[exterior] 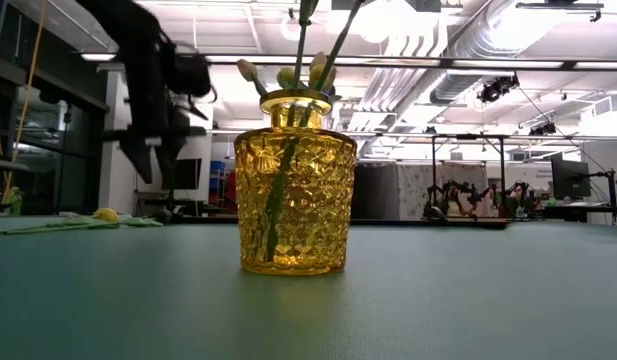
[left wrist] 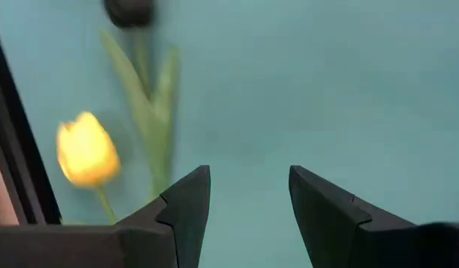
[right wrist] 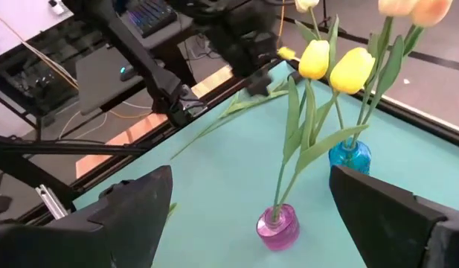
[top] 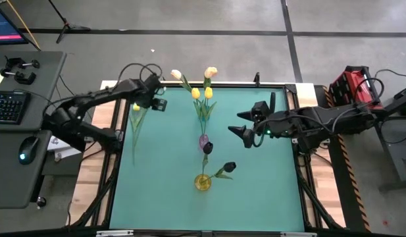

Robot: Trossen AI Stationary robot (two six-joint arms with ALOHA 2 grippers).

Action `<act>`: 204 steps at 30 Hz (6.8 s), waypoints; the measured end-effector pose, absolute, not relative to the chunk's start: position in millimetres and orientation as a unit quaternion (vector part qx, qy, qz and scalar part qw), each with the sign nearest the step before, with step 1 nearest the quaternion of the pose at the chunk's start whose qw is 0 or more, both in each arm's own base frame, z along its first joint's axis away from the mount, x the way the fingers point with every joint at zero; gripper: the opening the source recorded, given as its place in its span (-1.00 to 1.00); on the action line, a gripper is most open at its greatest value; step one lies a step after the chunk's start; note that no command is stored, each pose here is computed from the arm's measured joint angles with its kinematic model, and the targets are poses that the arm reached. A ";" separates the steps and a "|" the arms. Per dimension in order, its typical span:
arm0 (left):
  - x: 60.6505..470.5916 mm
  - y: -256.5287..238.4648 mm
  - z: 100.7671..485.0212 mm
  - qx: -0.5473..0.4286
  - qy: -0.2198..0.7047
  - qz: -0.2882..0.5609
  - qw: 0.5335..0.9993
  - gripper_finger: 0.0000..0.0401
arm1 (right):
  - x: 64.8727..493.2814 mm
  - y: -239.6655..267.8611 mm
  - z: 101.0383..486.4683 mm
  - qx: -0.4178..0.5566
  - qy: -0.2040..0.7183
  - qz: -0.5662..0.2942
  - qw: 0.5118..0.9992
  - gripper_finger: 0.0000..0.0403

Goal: Sort flowers into vase by color
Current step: Put the black flower into the yellow vase, then put the yellow flower into the purple vase

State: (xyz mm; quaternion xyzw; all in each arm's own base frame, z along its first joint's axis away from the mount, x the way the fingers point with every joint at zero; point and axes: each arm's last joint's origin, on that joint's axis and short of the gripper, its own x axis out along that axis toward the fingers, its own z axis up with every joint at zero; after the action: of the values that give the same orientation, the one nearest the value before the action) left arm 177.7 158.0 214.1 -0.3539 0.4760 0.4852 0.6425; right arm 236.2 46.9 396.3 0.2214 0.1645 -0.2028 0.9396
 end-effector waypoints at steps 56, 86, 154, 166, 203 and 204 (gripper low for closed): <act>150.3 59.7 347.8 -0.274 0.083 0.347 0.893 -1.00 | 243.9 51.8 387.9 0.239 0.195 -0.180 0.934 0.74; 280.9 -125.8 322.0 -0.167 -0.066 0.000 0.984 -1.00 | 241.6 50.9 384.1 0.228 0.213 -0.191 0.931 0.74; 185.4 -68.9 353.8 -0.157 -0.053 0.084 0.982 0.09 | 243.8 52.2 387.7 0.221 0.203 -0.167 0.939 0.74; 157.3 34.6 309.9 -0.273 0.310 0.386 0.825 0.09 | 243.8 52.0 387.6 0.217 0.204 -0.167 0.940 0.74; 109.4 119.2 143.5 -0.442 0.502 0.569 0.478 0.05 | 243.6 51.9 387.6 0.207 0.205 -0.168 0.942 0.74; 110.0 119.7 143.1 -0.444 0.498 0.569 0.481 0.05 | 243.6 51.9 387.6 0.207 0.205 -0.167 0.942 0.74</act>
State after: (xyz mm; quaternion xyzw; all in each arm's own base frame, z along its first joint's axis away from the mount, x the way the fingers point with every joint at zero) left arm 110.0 119.7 143.1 -0.4441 0.4984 0.5686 0.4806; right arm 243.6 51.9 387.6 0.2074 0.2053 -0.1675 0.9417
